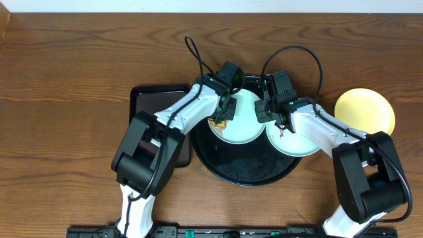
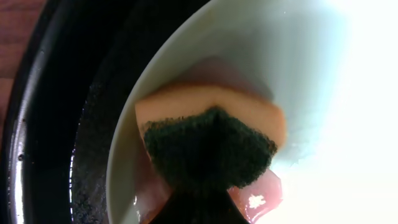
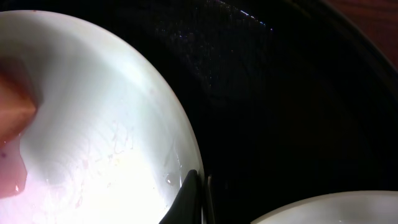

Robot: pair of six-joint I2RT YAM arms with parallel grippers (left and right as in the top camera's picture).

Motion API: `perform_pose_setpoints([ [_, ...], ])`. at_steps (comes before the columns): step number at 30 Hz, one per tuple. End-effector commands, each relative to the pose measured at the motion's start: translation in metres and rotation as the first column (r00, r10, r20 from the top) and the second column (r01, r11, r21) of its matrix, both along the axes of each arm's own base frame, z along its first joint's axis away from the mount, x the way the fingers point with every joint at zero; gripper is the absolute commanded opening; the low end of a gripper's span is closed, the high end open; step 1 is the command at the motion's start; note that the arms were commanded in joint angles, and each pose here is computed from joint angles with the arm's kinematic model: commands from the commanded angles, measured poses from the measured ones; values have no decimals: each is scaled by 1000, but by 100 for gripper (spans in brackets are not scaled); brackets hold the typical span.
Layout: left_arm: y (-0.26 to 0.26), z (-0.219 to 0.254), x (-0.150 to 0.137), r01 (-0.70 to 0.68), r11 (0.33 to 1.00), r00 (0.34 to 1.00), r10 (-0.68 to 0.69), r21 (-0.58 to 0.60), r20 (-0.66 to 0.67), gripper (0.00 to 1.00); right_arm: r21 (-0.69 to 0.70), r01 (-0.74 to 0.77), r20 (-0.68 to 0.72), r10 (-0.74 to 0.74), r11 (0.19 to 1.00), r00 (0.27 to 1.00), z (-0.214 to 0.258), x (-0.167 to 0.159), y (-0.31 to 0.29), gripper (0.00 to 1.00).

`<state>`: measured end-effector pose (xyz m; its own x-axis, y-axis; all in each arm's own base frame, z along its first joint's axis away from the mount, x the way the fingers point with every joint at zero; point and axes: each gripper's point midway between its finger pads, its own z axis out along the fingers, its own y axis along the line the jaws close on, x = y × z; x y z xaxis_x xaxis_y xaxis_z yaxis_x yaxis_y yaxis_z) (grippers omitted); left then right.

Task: Clean dirty plates on tray and stack at the side
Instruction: 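Move the sponge in the left gripper onto the other pale green plate and scrub, then scrub the left pale green plate, then retract the sponge over the small tray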

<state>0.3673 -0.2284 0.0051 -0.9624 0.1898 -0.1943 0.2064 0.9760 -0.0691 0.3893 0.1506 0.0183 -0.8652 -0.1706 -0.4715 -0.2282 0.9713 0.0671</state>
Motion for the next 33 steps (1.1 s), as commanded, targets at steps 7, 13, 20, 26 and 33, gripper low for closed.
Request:
perform_pose_setpoints([
  [7, -17, -40, -63, 18, 993, 951, -53, -115, -304, 8, 6, 19, 2, -19, 1000, 1000, 1, 3, -1, 1],
  [13, -32, -35, -73, 18, 982, 935, -84, -190, -345, 8, 6, 19, 2, -19, 1000, 1000, 1, 3, -2, 1],
  [20, -38, -35, -77, 32, 979, 933, -101, -199, -344, 8, 7, 18, 2, -18, 1000, 1000, 1, 3, -1, 1],
  [26, -41, -35, -73, 15, 978, 939, -85, -207, -334, 8, 6, 18, -1, -18, 1000, 1000, 1, 3, -1, 1],
  [33, -76, -1, -50, 0, 884, 948, -149, -467, -282, 8, 12, 14, -4, -14, 1000, 1000, 1, 2, 0, 1],
])
